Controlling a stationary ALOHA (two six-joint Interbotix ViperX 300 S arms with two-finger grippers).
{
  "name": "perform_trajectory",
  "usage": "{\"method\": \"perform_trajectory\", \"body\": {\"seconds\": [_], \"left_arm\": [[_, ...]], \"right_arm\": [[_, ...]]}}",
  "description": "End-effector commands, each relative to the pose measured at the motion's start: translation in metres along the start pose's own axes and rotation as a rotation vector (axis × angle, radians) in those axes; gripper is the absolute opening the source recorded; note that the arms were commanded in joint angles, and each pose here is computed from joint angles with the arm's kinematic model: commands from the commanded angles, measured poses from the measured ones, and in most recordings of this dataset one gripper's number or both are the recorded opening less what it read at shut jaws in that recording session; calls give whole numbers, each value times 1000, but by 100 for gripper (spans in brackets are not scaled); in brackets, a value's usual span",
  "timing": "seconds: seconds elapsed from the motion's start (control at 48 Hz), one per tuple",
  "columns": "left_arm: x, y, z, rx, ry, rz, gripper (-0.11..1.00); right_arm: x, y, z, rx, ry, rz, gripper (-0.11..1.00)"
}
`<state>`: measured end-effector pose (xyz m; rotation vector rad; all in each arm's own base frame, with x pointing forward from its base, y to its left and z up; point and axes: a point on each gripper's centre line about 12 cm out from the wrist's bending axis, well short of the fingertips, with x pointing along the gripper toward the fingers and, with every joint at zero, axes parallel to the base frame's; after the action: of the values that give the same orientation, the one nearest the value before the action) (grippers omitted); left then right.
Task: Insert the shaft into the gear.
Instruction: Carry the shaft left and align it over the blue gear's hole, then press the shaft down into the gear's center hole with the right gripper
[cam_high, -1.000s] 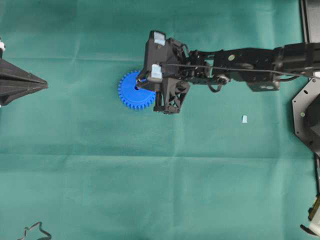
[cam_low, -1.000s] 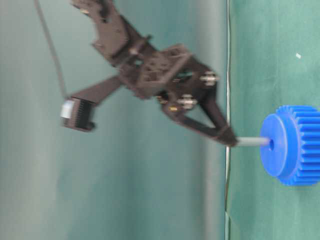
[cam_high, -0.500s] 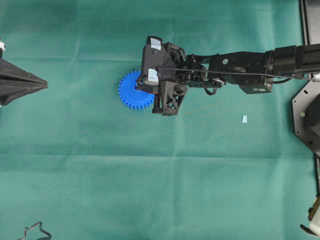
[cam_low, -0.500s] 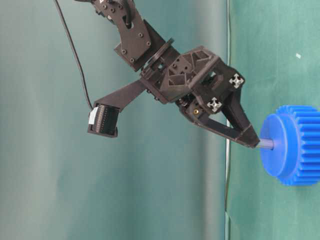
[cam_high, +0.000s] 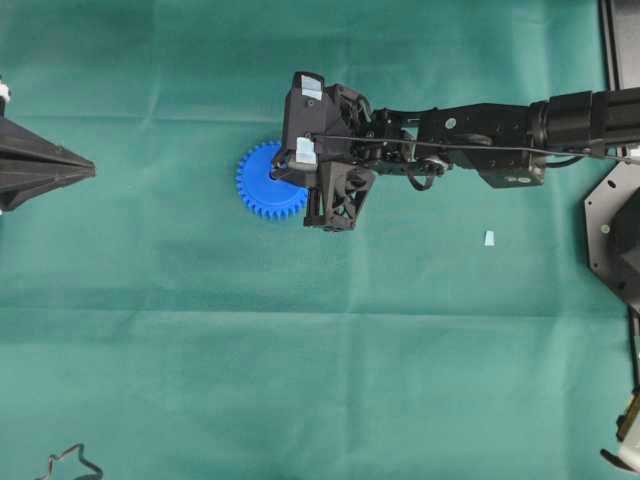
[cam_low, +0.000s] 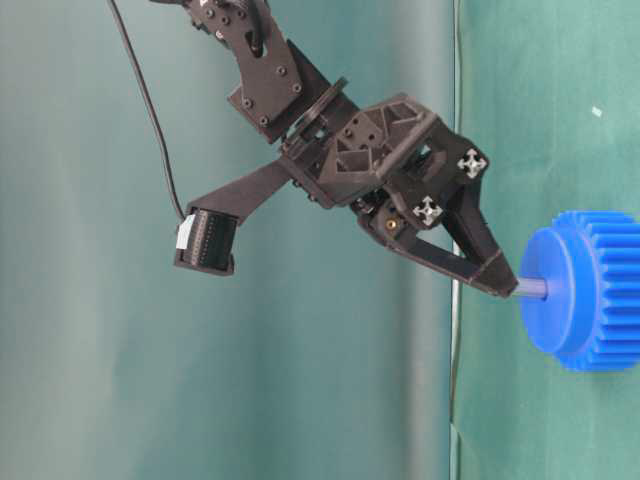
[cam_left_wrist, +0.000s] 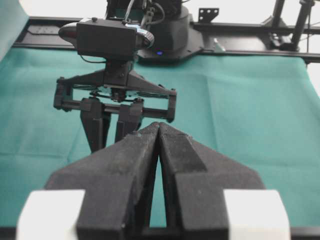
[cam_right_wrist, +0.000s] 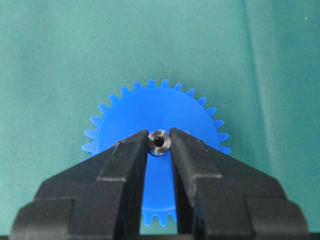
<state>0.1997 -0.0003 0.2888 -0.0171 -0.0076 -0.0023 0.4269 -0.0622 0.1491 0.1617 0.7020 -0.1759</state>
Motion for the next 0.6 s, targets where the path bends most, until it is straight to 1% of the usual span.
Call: {"method": "perform_trajectory", "body": {"seconds": [0.0,0.354,0.584], "left_arm": [[2,0,11,3,-28,2,0],[2,0,11,3,-28,2,0],[2,0,11,5,-28,2,0]], "right_arm": [[-6,0,11,1,-38,2,17],[-6,0,13,1,-54,2,17],[-2,0,9,1,-45,1,17]]}}
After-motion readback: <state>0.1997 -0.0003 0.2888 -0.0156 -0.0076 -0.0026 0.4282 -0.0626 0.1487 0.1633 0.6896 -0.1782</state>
